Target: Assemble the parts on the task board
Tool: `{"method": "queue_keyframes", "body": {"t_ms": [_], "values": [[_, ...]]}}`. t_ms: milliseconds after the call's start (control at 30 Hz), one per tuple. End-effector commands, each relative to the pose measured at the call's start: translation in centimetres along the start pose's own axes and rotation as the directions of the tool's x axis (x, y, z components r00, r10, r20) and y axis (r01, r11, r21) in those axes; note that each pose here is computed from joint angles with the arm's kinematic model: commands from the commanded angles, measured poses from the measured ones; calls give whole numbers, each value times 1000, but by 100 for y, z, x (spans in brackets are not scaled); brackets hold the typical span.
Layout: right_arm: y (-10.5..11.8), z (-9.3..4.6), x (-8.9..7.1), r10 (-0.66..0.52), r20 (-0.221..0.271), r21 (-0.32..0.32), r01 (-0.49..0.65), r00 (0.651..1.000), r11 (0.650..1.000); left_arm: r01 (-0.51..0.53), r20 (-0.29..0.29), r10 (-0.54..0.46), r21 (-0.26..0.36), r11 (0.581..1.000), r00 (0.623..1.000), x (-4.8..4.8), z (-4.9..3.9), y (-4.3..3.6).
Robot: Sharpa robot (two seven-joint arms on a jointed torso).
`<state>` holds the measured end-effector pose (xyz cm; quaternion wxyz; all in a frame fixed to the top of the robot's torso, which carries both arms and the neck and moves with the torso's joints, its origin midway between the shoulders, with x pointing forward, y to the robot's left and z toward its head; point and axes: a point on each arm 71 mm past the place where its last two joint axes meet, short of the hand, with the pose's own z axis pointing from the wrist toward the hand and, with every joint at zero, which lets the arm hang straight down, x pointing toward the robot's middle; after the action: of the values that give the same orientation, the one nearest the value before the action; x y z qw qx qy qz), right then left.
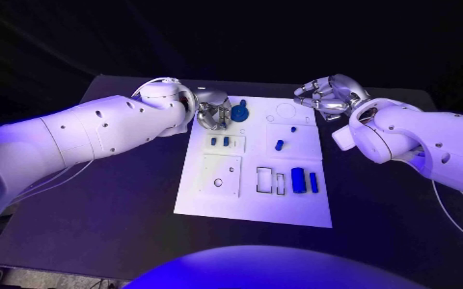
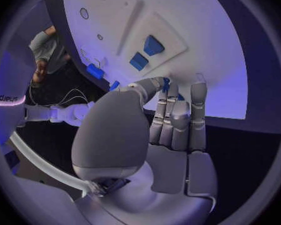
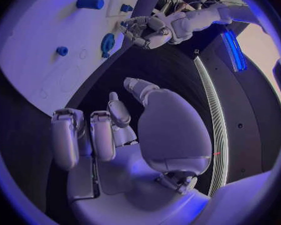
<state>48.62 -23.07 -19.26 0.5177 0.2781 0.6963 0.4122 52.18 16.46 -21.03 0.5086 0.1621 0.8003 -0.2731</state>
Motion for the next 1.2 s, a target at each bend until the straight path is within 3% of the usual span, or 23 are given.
{"method": "queue_keyframes", "body": {"t_ms": [33,1200], "values": [[0,-1,9,-1,-11,-2,1,1000,1000,5,-46,-5,-8,1000,999,58,4,-2],[-9,2,3,-1,-9,0,1,1000,1000,16,-12,-16,26,1000,1000,35,-2,-32]]}}
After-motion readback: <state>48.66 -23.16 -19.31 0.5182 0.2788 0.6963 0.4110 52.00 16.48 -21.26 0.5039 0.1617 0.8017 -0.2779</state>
